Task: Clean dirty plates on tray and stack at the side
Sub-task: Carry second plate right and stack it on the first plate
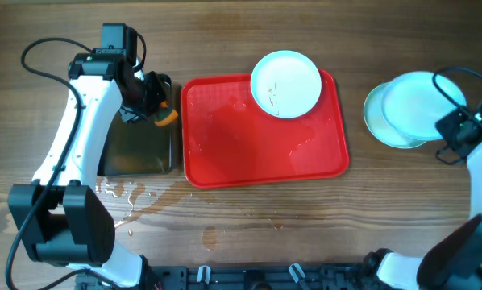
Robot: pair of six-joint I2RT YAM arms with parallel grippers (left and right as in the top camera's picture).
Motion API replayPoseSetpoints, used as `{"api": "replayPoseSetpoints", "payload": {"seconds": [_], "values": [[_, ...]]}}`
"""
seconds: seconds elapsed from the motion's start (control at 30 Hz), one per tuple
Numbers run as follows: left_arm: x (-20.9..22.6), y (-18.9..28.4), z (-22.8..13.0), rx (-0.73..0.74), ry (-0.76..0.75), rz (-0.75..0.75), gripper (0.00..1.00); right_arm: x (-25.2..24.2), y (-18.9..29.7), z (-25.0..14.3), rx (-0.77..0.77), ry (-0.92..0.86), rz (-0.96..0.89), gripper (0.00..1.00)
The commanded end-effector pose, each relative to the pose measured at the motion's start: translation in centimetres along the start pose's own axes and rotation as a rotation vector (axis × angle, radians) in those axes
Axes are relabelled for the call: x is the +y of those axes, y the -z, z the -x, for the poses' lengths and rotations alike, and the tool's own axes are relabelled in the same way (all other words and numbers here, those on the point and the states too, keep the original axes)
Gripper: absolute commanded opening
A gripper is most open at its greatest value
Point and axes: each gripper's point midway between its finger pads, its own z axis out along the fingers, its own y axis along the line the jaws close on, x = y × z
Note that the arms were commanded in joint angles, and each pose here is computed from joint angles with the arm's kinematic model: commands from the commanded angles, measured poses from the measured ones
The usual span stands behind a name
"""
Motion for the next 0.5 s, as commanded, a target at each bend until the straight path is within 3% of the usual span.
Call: {"api": "replayPoseSetpoints", "payload": {"seconds": [0.0,0.1,0.17,0.27,0.47], "values": [[0.1,0.2,0.3,-0.012,-0.02,0.005,0.04,-0.6,-2.9,-1.3,0.066,-0.023,-0.015,0.04],[0.1,0.2,0.3,-0.012,-0.02,0.005,0.04,-0.3,-4.2,-2.1,0.105,-0.021,0.001,0.06],[0.1,0.2,0.3,-0.013,-0.02,0.005,0.04,0.7,-4.2,-2.8,0.139,-0.007,0.054,0.27],[0.0,0.2,0.5,-0.02,-0.021,0.001,0.04,4.1,-3.4,-3.7,0.196,0.064,0.239,0.39],[0.0,0.2,0.5,-0.022,-0.018,-0.001,0.04,10.9,-0.6,-6.4,0.264,0.259,0.36,0.34]]}}
